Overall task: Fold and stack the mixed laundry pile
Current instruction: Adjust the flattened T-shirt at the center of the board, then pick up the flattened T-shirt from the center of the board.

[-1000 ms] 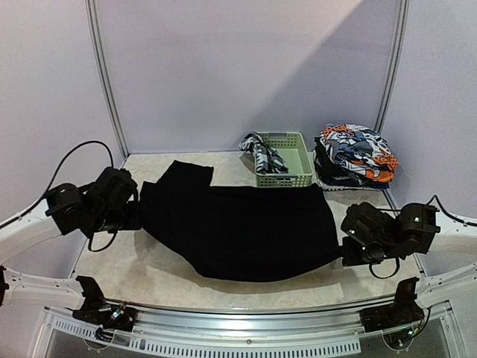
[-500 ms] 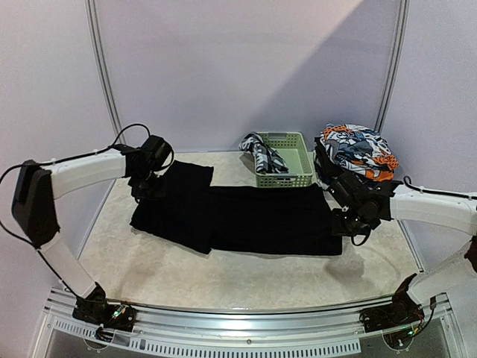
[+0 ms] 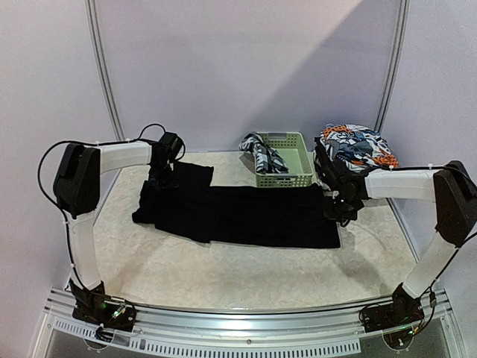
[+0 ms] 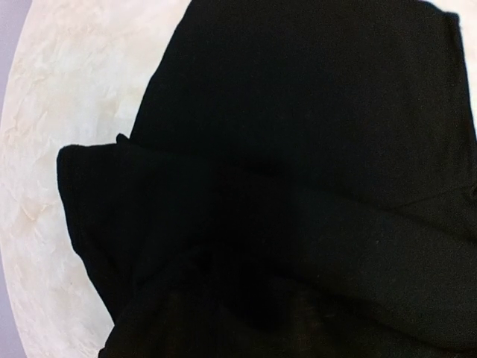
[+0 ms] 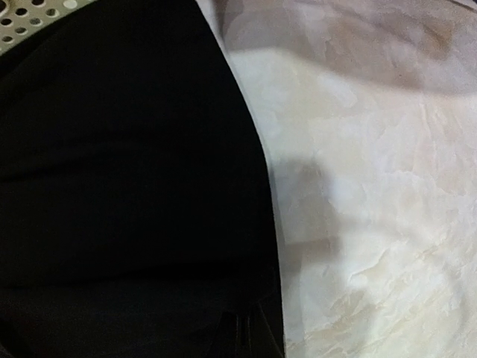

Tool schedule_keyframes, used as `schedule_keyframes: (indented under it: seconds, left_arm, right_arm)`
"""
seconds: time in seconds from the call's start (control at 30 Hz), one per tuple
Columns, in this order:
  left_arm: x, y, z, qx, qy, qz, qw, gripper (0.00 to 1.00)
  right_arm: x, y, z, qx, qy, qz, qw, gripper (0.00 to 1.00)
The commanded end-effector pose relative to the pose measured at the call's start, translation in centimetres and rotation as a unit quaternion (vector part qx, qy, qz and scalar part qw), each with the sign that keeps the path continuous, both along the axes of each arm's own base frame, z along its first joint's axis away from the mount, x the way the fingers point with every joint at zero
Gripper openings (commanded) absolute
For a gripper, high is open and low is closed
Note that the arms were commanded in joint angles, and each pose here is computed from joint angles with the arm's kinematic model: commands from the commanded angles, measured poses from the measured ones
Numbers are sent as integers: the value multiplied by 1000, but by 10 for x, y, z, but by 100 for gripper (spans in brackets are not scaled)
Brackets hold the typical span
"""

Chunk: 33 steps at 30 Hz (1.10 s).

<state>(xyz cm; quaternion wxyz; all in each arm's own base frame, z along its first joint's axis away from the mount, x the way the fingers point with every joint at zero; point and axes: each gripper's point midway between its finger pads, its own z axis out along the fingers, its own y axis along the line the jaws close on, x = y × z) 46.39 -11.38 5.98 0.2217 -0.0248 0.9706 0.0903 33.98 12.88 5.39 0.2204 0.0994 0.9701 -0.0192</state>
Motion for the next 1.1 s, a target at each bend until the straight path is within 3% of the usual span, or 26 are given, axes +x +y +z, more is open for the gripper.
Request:
schedule_keyframes:
  seconds: [0.0,0.07,0.17,0.3,0.53,0.7,0.83,1.07]
  left_arm:
    - [-14,9,23,0,-39,-1,999,69]
    - [-30,11,37,-1,-55,0,998,80]
    - [-58,14,55,6,-79,0,997,83]
    - [-101,16,61,-17,-93,7,995,75]
    - [-155,0,19,-117,-73,-30,990,60]
    - [-157,-14,-6,-165,-79,-54,982,58]
    - [-150,-12,-27,-167,-73,-40,982,51]
    - [-136,-7,-53,-138,-65,-32,988,48]
  right_arm:
    - [8,6,-8,6,5,12,1000,0]
    - [9,8,-10,8,9,15,1000,0]
    - [10,11,-13,9,13,20,1000,0]
    - [9,11,-19,9,18,23,1000,0]
    - [6,13,-22,14,24,27,999,0]
    - [3,13,-21,17,24,30,999,0]
    - [1,14,-20,22,27,33,999,0]
    - [-2,13,-18,25,28,35,999,0]
